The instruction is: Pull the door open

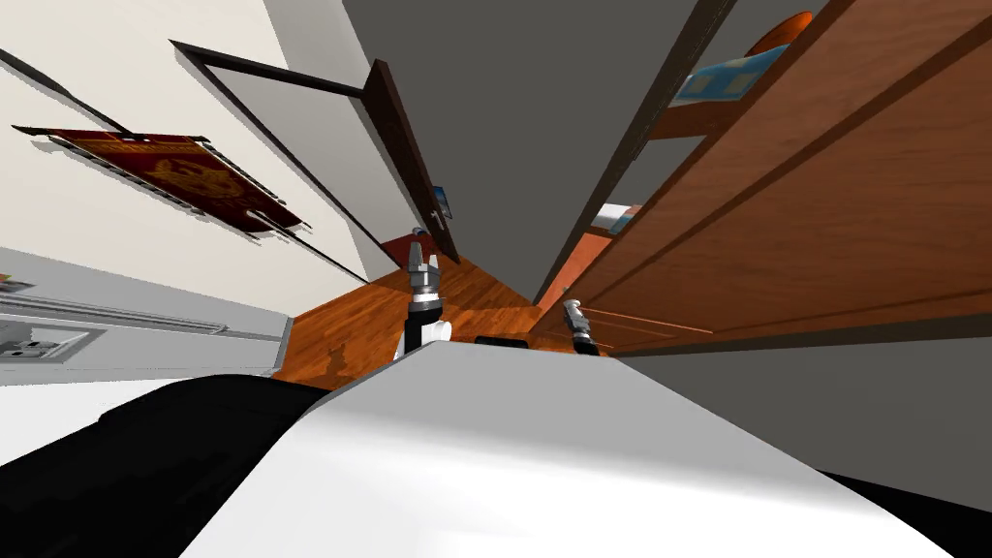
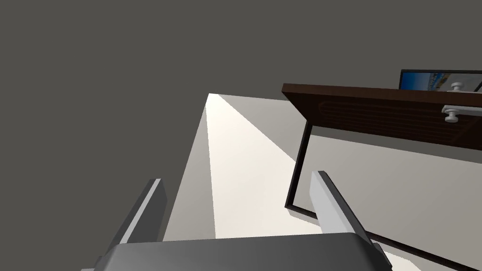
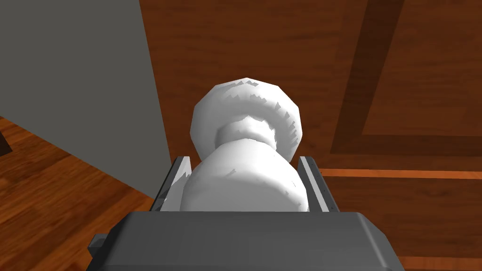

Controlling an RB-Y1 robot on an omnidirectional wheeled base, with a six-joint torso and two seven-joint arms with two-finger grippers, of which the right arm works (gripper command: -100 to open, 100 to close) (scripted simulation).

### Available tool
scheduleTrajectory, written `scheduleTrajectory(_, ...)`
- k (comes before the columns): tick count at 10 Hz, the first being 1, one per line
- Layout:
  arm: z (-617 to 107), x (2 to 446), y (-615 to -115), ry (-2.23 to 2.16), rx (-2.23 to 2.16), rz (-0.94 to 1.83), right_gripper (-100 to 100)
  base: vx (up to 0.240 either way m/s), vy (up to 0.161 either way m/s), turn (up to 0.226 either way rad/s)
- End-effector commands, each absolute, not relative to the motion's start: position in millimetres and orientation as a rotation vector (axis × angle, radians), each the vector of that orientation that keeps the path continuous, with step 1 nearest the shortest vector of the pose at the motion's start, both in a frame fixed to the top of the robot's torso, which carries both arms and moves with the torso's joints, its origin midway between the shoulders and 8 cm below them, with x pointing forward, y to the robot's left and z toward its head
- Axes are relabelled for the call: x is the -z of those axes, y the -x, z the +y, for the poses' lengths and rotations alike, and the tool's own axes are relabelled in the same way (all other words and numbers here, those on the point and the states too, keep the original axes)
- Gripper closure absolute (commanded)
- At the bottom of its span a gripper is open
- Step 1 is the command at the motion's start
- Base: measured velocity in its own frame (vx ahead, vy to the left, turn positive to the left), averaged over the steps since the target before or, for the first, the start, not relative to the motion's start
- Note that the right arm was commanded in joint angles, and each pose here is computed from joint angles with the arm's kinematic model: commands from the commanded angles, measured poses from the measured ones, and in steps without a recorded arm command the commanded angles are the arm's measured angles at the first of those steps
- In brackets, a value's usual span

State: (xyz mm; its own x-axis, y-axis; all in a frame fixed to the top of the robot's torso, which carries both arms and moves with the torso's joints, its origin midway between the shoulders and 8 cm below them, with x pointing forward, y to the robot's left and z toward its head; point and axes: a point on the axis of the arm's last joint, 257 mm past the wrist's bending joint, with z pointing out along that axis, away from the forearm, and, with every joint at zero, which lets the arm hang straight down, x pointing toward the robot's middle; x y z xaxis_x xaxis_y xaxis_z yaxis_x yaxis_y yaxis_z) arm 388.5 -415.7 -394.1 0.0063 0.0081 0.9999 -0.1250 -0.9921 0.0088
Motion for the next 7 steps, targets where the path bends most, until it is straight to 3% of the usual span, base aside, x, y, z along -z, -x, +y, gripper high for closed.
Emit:
scheduleTrajectory(1,-411.9,393.6,-380.4,-2.173,-2.168,-0.096,100,-0.259,-0.039,0.116)
scheduleTrajectory(5,-405.5,391.8,-366.0,-2.208,-2.208,-0.028,100,-0.231,-0.058,0.091)
scheduleTrajectory(7,-404.0,396.9,-359.4,-2.227,-2.197,-0.018,100,-0.119,-0.03,0.074)
